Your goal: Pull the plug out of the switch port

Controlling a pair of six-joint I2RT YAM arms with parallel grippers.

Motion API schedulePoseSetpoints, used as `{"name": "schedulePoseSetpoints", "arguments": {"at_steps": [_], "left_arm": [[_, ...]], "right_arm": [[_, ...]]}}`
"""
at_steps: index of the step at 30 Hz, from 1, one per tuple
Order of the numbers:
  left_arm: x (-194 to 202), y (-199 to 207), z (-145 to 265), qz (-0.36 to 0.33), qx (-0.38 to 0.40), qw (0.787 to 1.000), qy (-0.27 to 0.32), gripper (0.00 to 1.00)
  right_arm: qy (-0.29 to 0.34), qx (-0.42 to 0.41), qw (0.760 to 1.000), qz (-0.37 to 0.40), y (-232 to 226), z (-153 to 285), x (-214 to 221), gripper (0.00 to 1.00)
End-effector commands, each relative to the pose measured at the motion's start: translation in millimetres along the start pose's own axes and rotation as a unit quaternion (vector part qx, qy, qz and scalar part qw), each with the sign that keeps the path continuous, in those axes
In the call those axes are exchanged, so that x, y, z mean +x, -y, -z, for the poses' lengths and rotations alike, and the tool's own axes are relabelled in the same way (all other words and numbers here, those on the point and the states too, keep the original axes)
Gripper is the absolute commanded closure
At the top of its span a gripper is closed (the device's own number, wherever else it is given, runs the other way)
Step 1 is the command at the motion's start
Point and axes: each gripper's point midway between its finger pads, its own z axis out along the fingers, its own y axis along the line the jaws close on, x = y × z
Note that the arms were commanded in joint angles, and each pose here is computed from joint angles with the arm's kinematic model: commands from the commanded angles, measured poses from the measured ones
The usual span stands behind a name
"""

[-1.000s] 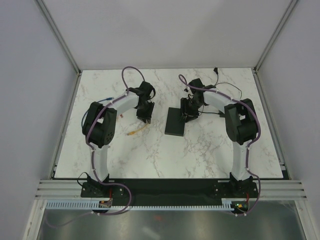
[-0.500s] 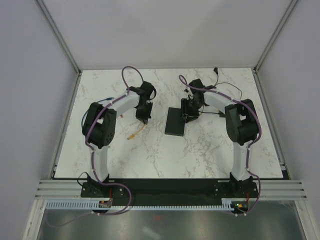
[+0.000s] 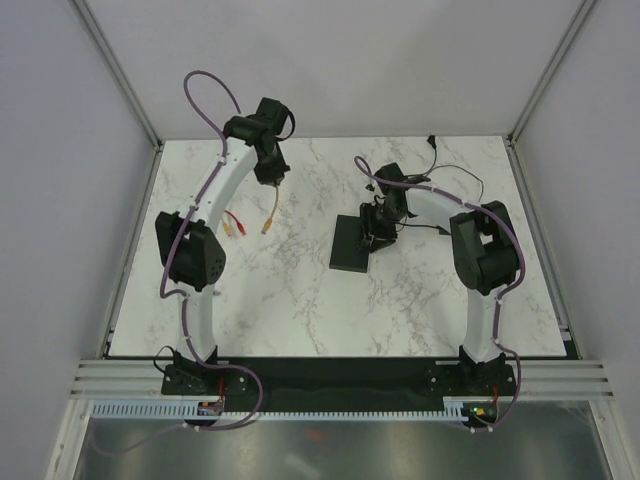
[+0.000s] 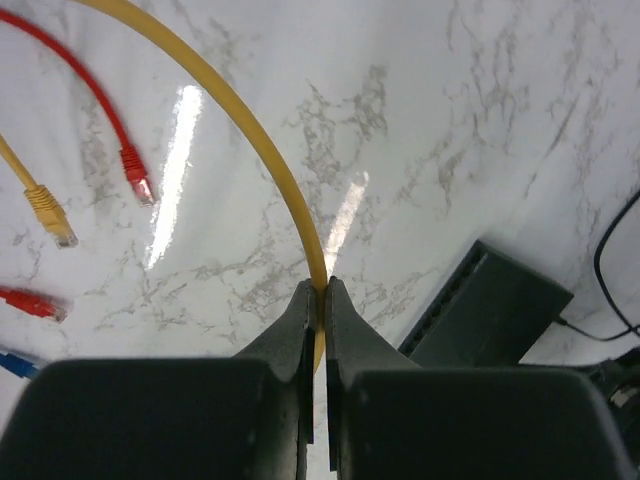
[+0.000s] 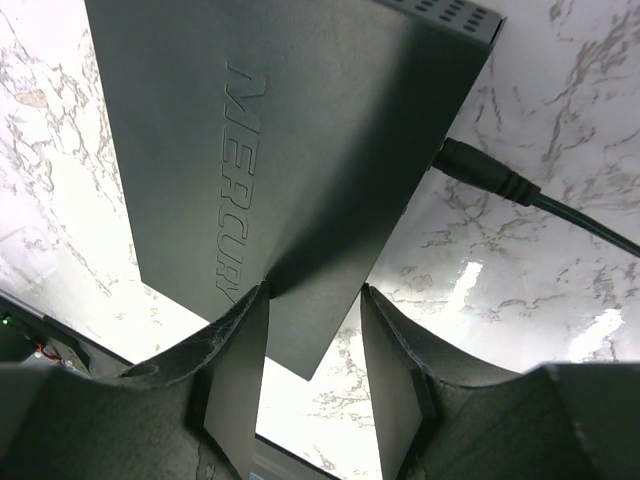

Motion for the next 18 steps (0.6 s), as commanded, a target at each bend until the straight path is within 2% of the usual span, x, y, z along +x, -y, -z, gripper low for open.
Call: {"name": "schedulePoseSetpoints", "arguments": {"at_steps": [1, 5, 7, 10, 15, 18], "left_arm": [[-11.1, -53.6, -5.6, 0.122, -0.098, 0.988, -0.010, 0.98], [-19.5, -98.7, 5.5, 0.179, -0.183, 0.967, 0.010, 0.98], [-9.0, -109.5, -3.0, 0.212, -0.196, 0.957, -0.017, 0.98], [11.9, -138.0, -17.8, 0.263, -0.245, 0.930, -0.071, 0.98], [22.7, -153.5, -51.5, 0.325, -0.245, 0.904, -0.129, 0.98], [14.6, -158.2, -65.8, 0.374, -0.243, 0.885, -0.132, 0.98]], "right_arm": [[0.017, -0.022, 1.000, 0.010, -14.8, 15.6, -1.3, 0.50], [0.014, -0.022, 1.000, 0.008, -14.5, 14.2, -0.6, 0.50], [0.014, -0.023, 1.000, 0.008, -14.9, 13.2, -1.8, 0.50], [0.012, -0.022, 1.000, 0.007, -14.6, 11.8, -2.6, 0.51], [0.014, -0.015, 1.000, 0.007, -11.3, 10.4, -2.8, 0.51], [0.015, -0.011, 1.000, 0.010, -11.2, 11.0, -4.0, 0.51]]}}
